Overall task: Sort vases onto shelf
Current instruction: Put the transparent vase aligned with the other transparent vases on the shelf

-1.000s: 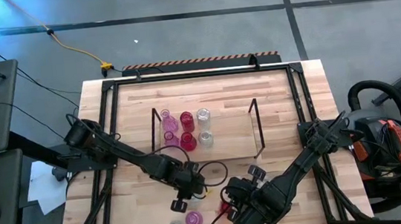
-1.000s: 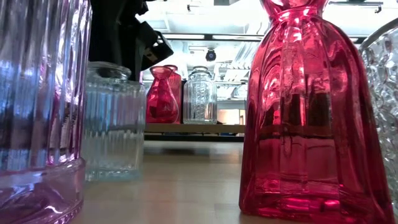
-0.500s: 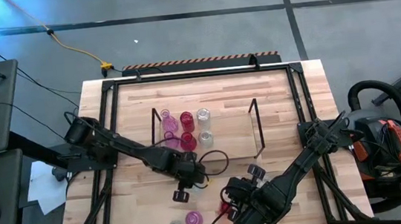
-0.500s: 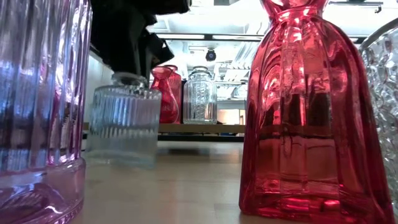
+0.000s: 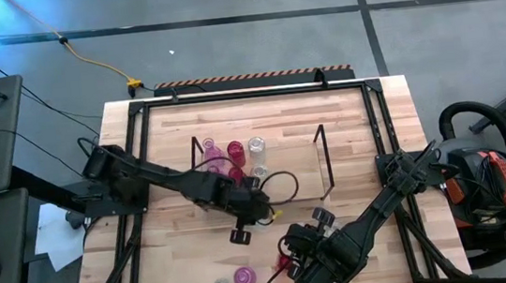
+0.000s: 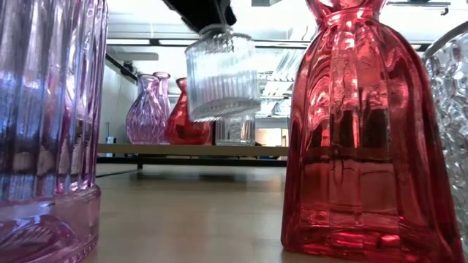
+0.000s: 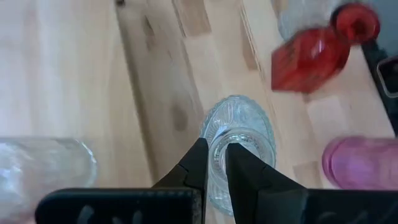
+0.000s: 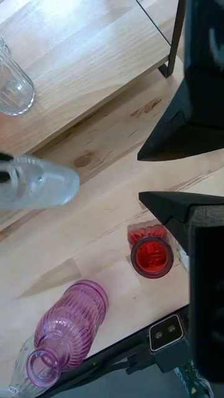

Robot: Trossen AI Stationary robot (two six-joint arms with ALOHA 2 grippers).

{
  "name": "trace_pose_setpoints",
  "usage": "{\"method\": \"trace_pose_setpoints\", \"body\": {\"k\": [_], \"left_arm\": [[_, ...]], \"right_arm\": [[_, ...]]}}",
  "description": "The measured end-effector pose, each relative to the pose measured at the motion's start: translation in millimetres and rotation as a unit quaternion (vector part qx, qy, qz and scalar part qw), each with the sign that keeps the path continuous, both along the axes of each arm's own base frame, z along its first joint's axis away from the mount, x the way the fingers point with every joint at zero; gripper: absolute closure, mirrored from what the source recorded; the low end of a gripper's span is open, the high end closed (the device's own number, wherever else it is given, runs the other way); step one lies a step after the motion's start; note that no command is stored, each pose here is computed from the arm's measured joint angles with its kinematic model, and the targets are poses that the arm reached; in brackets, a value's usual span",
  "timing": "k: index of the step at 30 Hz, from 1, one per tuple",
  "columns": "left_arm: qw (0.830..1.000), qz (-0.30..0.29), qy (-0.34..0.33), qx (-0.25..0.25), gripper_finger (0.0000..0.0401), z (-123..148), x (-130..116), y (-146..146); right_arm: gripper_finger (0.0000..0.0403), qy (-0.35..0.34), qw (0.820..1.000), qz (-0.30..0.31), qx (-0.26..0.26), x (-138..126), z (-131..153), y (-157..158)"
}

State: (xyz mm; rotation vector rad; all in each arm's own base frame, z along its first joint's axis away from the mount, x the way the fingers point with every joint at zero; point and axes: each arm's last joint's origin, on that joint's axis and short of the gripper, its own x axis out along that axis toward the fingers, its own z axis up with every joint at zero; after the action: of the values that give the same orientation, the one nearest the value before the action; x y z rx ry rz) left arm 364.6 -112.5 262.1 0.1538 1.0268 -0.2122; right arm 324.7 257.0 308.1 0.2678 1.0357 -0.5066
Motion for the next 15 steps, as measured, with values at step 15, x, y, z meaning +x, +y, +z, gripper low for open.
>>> {"method": "trace_pose_setpoints", "body": {"k": [15], "left_arm": [[0.999, 0.034, 0.001, 0.025, 0.0374, 26, 6, 27]], "right_arm": [[0.0334, 0.012, 1.000, -0.007, -0.006, -6, -1, 2]]}}
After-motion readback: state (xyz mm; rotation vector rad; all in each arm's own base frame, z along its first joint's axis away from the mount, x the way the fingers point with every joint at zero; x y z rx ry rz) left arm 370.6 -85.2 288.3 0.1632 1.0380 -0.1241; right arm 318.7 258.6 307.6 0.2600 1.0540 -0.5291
